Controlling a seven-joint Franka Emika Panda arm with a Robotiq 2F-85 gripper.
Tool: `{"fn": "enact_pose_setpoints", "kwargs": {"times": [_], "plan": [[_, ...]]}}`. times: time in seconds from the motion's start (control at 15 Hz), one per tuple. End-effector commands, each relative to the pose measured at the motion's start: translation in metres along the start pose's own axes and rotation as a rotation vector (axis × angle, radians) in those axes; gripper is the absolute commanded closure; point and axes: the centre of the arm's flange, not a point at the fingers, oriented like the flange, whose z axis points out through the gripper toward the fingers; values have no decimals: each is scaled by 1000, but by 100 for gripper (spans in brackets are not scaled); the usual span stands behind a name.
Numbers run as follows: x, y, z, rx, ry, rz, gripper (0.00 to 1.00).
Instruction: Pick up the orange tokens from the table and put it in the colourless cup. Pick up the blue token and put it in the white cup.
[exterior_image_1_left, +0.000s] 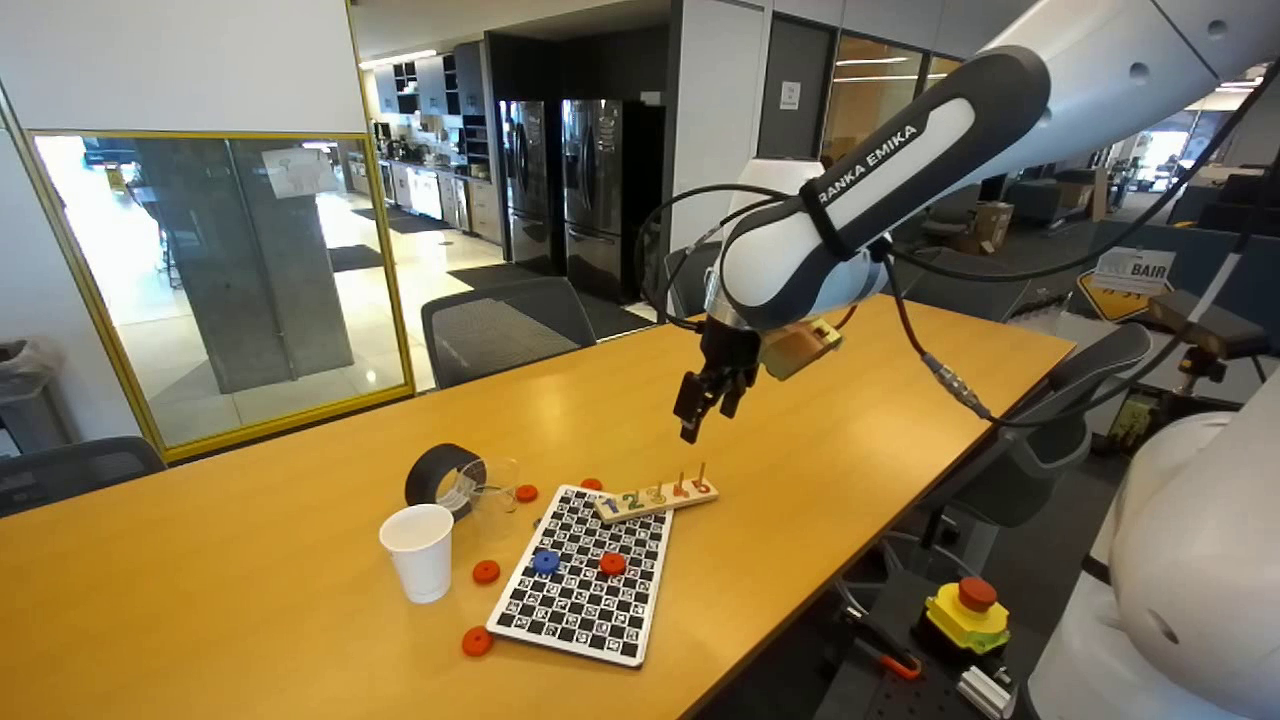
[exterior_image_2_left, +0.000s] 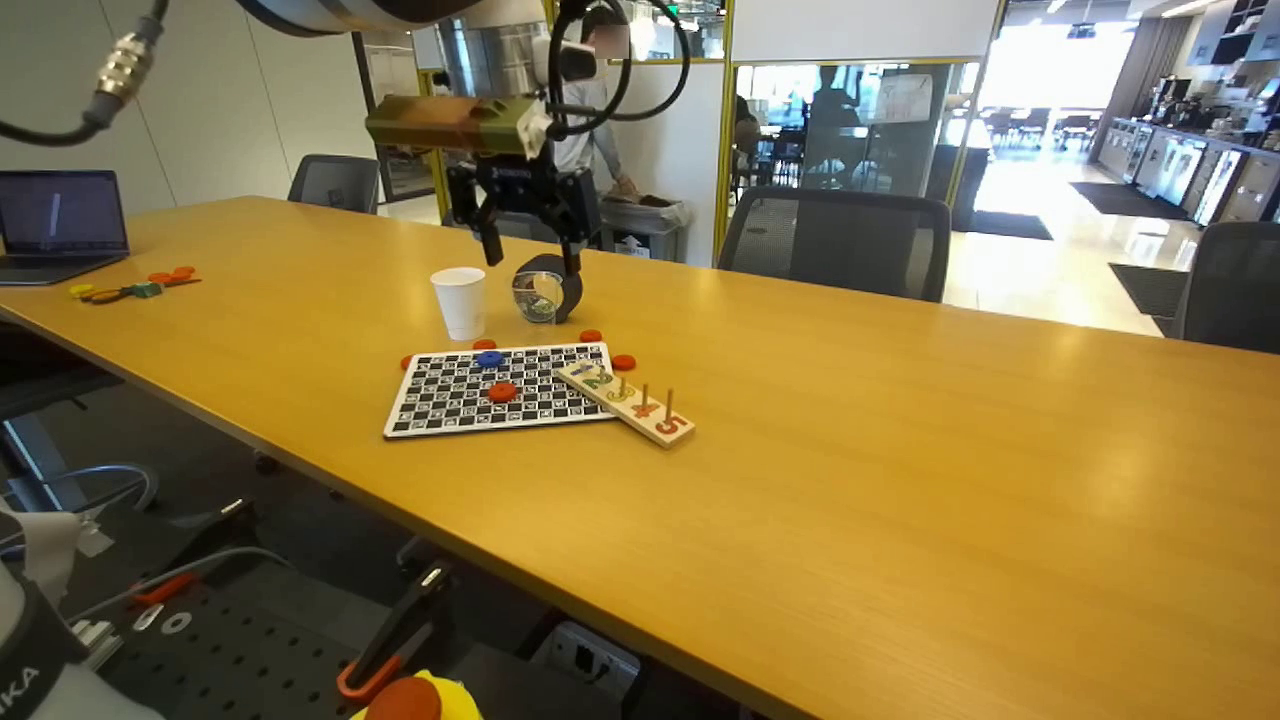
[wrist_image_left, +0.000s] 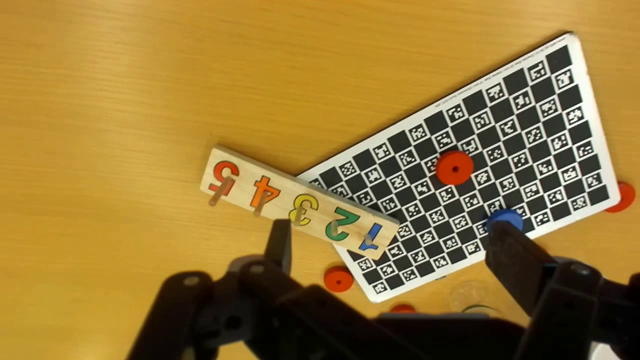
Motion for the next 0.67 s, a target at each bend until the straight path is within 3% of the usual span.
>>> {"fn": "enact_pose_setpoints", "kwargs": {"times": [0.0,0.6], "plan": [[-6,-35,18,45,-17,-21,0],[4,-102,85,25,-102,2,0]]}}
